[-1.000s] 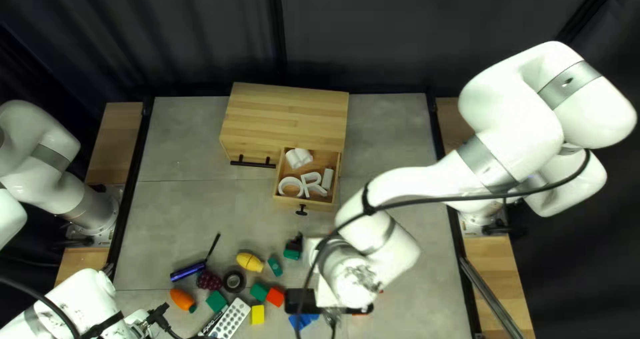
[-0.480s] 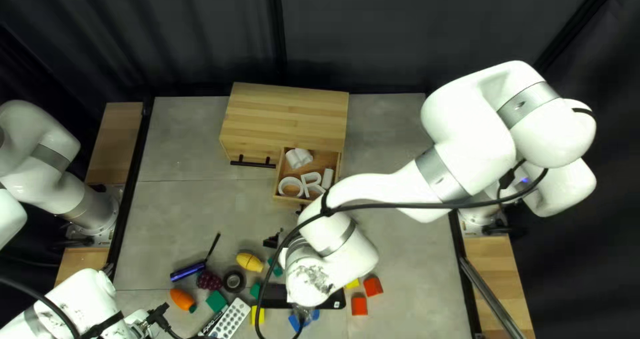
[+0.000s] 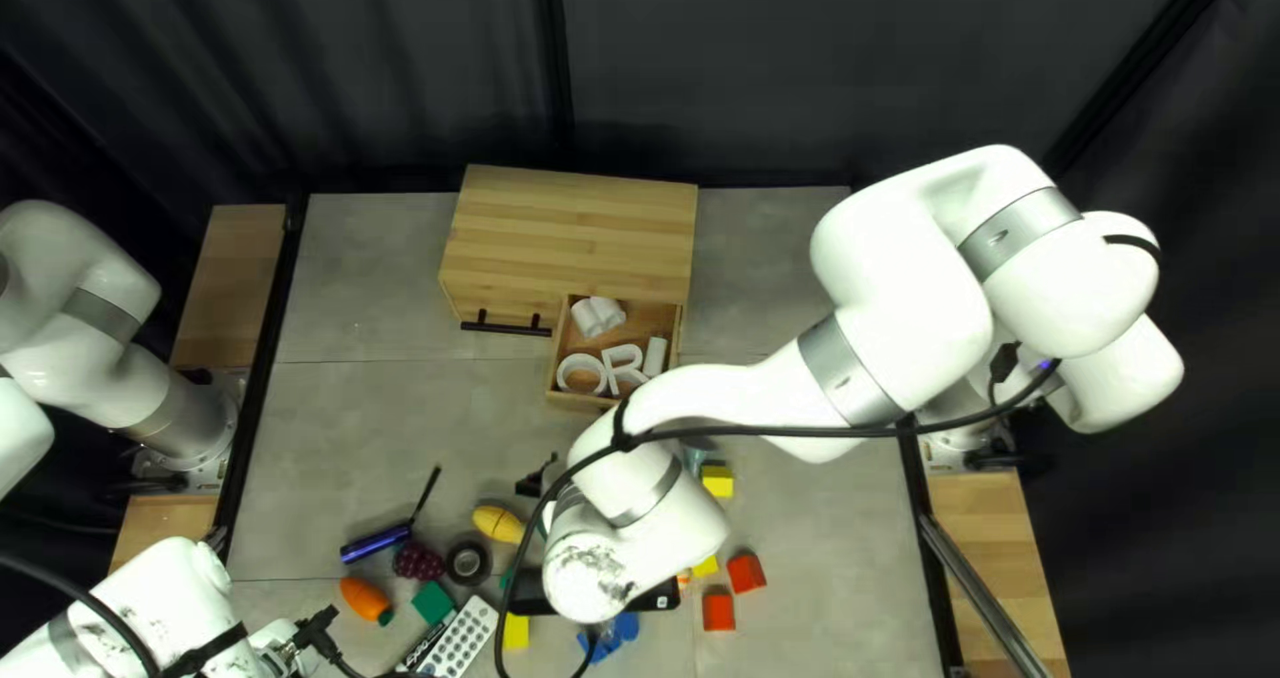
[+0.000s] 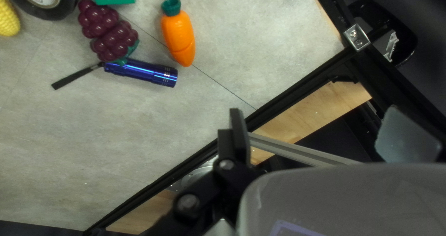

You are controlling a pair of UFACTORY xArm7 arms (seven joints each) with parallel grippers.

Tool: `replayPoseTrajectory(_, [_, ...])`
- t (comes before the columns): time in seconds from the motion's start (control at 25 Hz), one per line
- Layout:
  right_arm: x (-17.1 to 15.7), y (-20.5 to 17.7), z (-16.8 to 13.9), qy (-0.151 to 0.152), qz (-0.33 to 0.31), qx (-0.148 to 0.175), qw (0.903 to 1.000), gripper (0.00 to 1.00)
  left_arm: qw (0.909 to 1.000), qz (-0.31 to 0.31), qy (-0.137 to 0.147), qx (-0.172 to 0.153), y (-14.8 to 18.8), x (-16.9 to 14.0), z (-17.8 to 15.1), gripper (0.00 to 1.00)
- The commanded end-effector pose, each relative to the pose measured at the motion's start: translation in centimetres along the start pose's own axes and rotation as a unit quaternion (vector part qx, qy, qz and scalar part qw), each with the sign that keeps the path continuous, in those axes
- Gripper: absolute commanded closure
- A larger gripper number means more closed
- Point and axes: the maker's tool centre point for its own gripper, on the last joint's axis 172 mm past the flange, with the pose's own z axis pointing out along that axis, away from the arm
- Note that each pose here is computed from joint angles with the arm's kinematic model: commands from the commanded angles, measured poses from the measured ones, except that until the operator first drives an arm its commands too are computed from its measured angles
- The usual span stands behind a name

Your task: Open drawers and place objects into drawer and close

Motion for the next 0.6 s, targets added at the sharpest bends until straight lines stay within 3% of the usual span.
replayPoseTrajectory(0.04, [-0.1,0.0,0.1,-0.010,-0.002,0.008,0.9999,0.00,1.0000,0.000,0.000,0.000,0.0,0.0,0.0,0.00])
replayPoseTrajectory(0.6, [-0.9,-0.4,1.2,-0.021,0.009,0.035,0.9991,0.00,1.0000,0.000,0.000,0.000,0.0,0.0,0.0,0.00])
